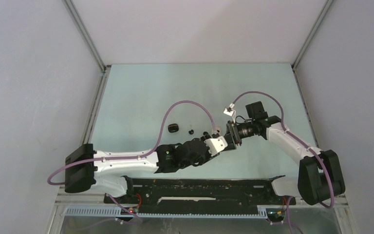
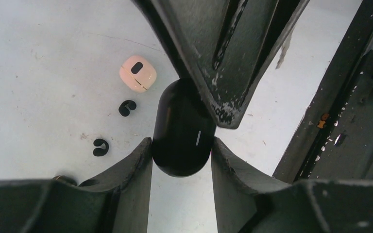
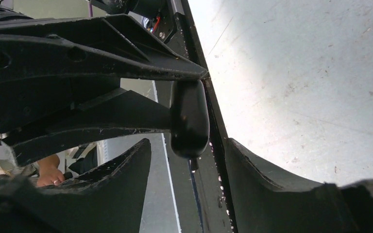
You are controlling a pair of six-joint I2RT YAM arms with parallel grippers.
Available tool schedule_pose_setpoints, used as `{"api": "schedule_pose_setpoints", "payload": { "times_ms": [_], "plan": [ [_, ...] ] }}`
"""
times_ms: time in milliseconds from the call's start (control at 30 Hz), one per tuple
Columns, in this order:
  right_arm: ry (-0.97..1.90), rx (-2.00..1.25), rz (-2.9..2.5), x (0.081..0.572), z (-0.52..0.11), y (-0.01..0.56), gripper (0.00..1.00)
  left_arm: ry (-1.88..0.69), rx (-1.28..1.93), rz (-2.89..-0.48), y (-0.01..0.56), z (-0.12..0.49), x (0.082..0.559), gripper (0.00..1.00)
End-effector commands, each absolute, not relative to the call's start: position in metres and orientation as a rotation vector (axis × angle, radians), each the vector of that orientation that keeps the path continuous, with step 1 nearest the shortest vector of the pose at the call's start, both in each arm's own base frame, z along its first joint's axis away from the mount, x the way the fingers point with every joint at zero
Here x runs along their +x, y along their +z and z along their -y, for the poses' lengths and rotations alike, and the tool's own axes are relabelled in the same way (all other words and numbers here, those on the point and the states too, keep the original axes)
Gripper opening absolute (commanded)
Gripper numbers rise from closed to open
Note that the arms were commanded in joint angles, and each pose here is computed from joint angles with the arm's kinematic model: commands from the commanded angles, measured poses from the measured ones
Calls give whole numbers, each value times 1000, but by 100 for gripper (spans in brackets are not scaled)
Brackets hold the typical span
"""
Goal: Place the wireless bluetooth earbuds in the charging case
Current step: Pick up the charging case at the center of the board.
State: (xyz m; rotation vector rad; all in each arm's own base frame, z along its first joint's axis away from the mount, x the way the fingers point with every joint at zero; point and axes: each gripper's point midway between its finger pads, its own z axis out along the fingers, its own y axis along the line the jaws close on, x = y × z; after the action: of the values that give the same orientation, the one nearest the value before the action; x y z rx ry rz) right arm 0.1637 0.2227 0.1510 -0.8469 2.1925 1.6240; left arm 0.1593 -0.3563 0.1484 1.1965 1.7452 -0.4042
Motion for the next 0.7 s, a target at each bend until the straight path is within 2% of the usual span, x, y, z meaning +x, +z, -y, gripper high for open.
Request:
{"api": "schedule_pose_setpoints", "payload": {
  "times_ms": [0, 367, 533, 667],
  "plan": [
    [1627, -905, -2126, 171, -233, 162, 59, -447, 1155, -1668, 179, 375, 162, 28],
    [1690, -921, -2078, 169, -238, 170, 44, -451, 1173, -1669, 176, 378, 159, 29],
    [1713, -932, -2059, 168, -238, 171, 22, -442, 1169, -1671, 175, 377, 160, 31],
    [1704, -937, -2046, 168, -234, 171, 11, -386, 1114, -1677, 177, 370, 169, 43]
  ]
}}
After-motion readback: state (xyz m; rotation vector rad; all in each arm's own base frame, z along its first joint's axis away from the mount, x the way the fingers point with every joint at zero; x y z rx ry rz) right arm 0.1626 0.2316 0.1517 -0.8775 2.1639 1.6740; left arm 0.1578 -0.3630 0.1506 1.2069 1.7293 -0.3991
